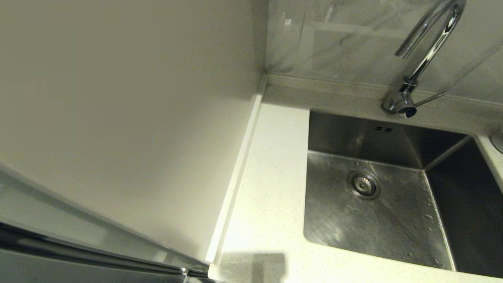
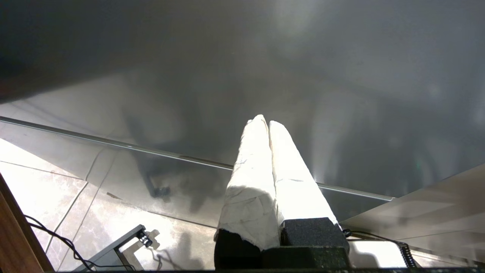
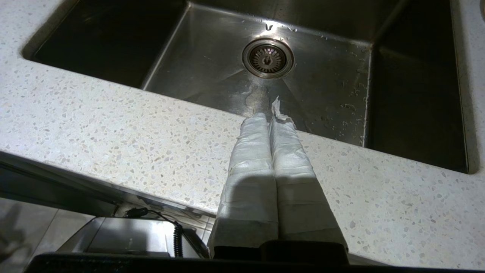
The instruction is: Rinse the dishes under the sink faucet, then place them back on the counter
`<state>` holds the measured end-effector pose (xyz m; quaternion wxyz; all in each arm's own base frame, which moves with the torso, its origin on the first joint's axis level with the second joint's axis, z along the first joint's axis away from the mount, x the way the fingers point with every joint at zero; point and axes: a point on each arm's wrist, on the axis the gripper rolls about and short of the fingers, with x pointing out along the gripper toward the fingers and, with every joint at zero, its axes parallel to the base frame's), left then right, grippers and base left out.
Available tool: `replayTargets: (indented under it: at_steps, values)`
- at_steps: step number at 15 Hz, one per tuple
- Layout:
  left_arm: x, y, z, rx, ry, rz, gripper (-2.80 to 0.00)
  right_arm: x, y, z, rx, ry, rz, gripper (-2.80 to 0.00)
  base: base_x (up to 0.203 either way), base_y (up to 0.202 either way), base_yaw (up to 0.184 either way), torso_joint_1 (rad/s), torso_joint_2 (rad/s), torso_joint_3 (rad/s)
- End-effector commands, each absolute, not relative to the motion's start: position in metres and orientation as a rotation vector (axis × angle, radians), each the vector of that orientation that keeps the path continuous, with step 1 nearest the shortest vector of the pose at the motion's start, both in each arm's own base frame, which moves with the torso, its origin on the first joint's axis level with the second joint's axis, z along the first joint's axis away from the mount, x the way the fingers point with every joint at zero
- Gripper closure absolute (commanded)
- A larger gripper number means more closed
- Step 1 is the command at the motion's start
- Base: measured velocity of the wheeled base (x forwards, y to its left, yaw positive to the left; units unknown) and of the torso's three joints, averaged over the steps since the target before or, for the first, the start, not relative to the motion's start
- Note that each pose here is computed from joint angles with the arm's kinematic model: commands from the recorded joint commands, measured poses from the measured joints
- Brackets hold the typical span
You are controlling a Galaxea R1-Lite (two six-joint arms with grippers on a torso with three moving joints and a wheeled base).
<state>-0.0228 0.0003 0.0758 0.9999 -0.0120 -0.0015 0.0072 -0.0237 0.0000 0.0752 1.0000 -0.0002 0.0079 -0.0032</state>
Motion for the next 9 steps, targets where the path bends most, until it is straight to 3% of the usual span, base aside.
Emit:
replayTargets:
  at_steps: [1, 9]
  values:
    - [-0.0230, 0.0003, 0.0757, -0.025, -0.006, 0.015, 0.00, -0.0235, 0.0000, 0.0752, 0.000, 0.018, -0.006, 0.00, 0.000, 0.000, 0.000, 0.000, 0.00, 0.000]
    - [-0.0230, 0.0003, 0.0757, -0.025, -0.006, 0.015, 0.00, -0.0235, 0.0000, 0.0752, -0.001, 0.018, -0.006, 0.00, 0.000, 0.000, 0.000, 0.000, 0.00, 0.000]
